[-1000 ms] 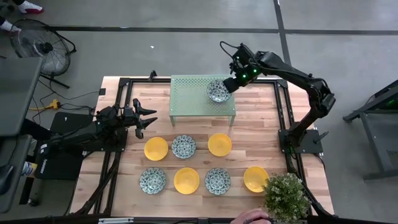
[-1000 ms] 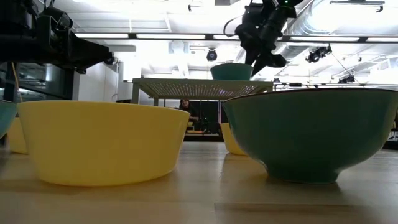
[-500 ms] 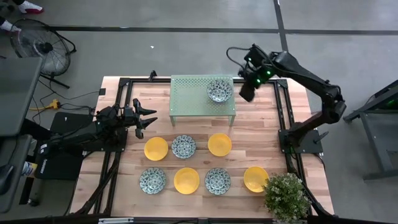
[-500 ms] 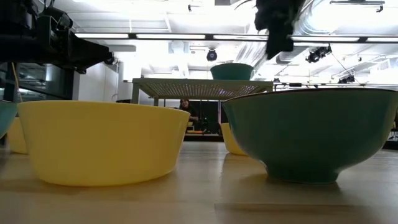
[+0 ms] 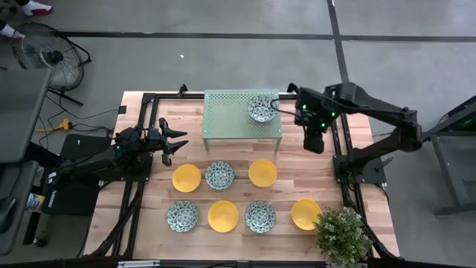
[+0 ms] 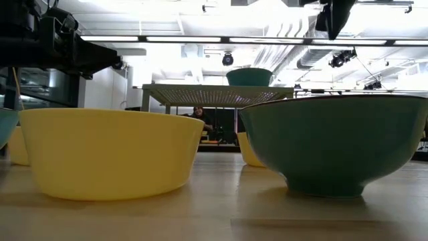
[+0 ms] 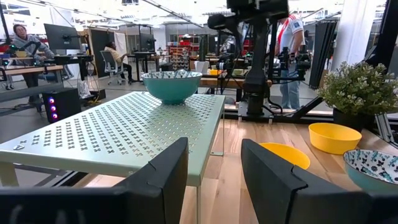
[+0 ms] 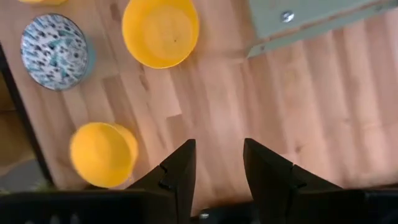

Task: Pick & Place Mini bowls
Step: Put the yellow bowl on the shelf, then stack the yellow bowl on the yellow bowl on the shelf

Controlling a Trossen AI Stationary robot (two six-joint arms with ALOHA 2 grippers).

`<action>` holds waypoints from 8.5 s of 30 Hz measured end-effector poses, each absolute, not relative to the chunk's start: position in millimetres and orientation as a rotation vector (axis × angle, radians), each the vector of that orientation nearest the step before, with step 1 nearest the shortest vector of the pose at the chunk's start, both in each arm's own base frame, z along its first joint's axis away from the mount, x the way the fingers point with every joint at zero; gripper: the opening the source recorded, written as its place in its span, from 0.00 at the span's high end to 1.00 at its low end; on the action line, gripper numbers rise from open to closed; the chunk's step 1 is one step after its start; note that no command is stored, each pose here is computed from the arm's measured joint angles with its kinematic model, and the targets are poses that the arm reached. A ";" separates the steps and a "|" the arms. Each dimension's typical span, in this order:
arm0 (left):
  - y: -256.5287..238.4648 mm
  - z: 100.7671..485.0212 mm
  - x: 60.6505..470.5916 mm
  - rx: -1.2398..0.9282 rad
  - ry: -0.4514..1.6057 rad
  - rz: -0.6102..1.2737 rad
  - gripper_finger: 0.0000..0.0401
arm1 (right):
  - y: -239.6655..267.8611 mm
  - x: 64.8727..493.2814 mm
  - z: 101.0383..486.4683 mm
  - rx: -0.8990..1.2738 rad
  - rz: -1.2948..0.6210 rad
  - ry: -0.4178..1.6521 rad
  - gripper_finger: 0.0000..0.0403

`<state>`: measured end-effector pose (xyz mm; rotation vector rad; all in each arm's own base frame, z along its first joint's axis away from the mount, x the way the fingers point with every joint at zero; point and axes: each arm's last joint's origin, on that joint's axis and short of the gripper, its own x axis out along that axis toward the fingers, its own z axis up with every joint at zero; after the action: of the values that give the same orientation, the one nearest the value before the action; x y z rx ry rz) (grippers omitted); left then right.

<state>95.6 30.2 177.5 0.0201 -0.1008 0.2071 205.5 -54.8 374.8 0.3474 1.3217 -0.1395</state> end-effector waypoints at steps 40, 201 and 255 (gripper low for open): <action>30.3 177.5 95.6 0.020 -0.100 0.207 0.63 | 87.0 197.5 171.9 0.261 0.344 1.432 0.70; 30.4 166.7 96.1 -0.007 0.008 0.206 0.63 | -166.3 399.3 329.2 0.813 -0.655 0.689 0.83; 30.4 166.7 96.1 -0.007 0.008 0.206 0.63 | 5.5 304.4 341.2 -0.016 0.050 1.150 0.79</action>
<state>96.1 30.4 166.7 -0.0067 0.0080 0.2064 304.4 5.5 341.2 -0.0157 1.1502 0.0500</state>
